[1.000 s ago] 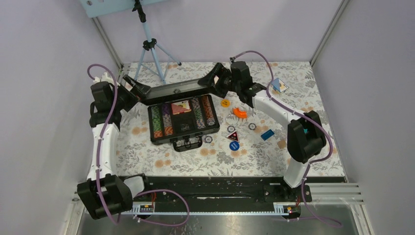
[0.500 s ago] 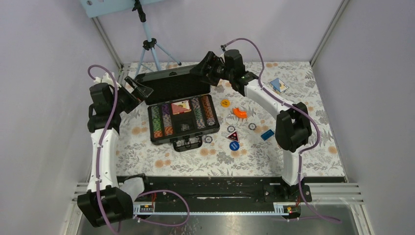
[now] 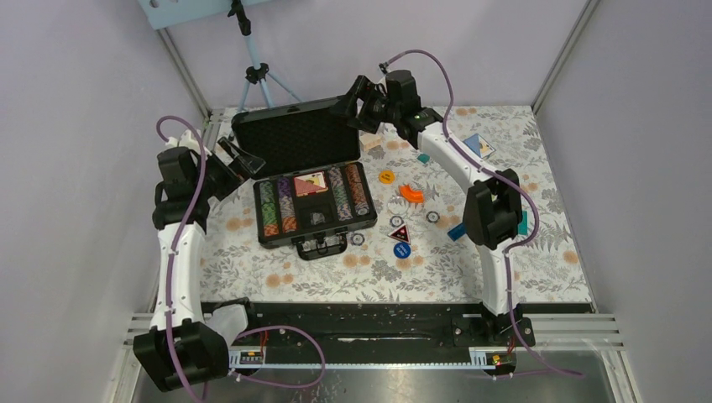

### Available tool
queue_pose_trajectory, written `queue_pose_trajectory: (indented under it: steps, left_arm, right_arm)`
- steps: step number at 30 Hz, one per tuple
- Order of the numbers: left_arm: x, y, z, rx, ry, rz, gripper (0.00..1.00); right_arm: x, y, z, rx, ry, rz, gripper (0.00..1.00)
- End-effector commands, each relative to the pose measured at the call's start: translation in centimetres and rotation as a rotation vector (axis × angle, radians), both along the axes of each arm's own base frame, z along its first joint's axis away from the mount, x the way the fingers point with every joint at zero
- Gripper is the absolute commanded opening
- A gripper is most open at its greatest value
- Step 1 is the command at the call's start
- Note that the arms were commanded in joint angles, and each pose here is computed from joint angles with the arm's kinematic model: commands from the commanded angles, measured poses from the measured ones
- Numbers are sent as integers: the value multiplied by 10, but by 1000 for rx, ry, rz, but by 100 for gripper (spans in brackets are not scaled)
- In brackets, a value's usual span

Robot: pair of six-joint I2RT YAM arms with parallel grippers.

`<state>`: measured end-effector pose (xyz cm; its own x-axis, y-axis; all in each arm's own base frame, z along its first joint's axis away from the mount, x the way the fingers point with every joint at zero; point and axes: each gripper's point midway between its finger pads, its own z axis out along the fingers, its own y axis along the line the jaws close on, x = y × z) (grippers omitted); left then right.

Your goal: Pack up texas hold em set

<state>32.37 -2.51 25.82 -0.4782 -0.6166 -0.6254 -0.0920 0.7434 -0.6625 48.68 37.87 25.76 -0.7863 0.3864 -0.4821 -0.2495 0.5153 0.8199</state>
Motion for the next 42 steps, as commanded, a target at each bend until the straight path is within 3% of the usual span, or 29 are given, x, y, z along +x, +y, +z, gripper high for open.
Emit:
queue_pose_trajectory:
  steps: [1, 23, 36, 42]
  left_arm:
    - [-3, -3, 6, 13, -38, -25, 99]
    - [-13, -5, -14, 17, -4, -37, 99]
    - [-20, -4, -17, 34, -11, -26, 99]
    - [-25, -4, -20, 46, -14, -19, 99]
  right_arm:
    - [6, 0, 20, -3, -55, 29, 89]
    - [38, 6, 10, -82, -102, 35, 89]
    - [-8, -18, 53, -65, -214, 55, 90]
    - [-39, -54, 64, -65, -248, -13, 90]
